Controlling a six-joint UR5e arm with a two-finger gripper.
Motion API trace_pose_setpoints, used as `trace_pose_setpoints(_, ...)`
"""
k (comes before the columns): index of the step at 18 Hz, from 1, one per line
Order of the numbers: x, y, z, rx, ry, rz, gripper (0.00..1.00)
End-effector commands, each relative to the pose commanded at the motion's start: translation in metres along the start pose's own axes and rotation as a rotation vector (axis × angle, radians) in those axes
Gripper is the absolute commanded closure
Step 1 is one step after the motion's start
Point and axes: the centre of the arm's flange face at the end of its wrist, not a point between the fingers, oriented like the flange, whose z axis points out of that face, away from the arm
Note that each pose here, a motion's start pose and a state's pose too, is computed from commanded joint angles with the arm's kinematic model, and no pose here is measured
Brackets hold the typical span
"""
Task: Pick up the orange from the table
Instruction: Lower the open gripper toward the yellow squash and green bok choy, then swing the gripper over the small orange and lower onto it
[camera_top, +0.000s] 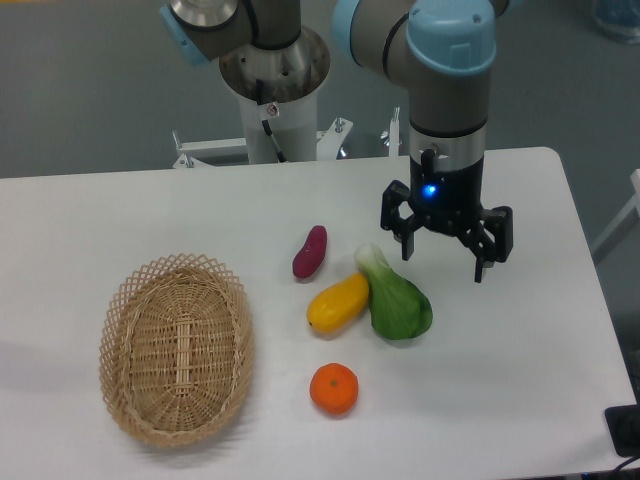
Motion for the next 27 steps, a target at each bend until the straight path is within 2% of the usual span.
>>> trace_pose_setpoints(7,0.003,0.000,0.004,0.003,0.012,-0.013,0.00)
trace_pose_setpoints(11,0.013,-0.013,0.014,0.001,0.031,-0.110,0.00)
trace_pose_setpoints(14,0.026,-0.027,0.031,-0.007,0.064,-0.125,0.00)
trace_pose_setpoints(16,0.038,-0.038,0.049,-0.022,0.094,-0.196,0.00)
trace_pose_setpoints(19,0.055,-0.051,0.089,-0.059,0.156,-0.195,0.00)
trace_pose_setpoints(22,0.068,-0.060,0.137,-0.112,0.197,-0.356,0.00)
trace_pose_setpoints(25,0.069,-0.064,0.170,-0.122,0.192,-0.470,0.00)
trace_pose_setpoints(27,0.070,-0.067,0.176,-0.101,0.174,-0.478,0.00)
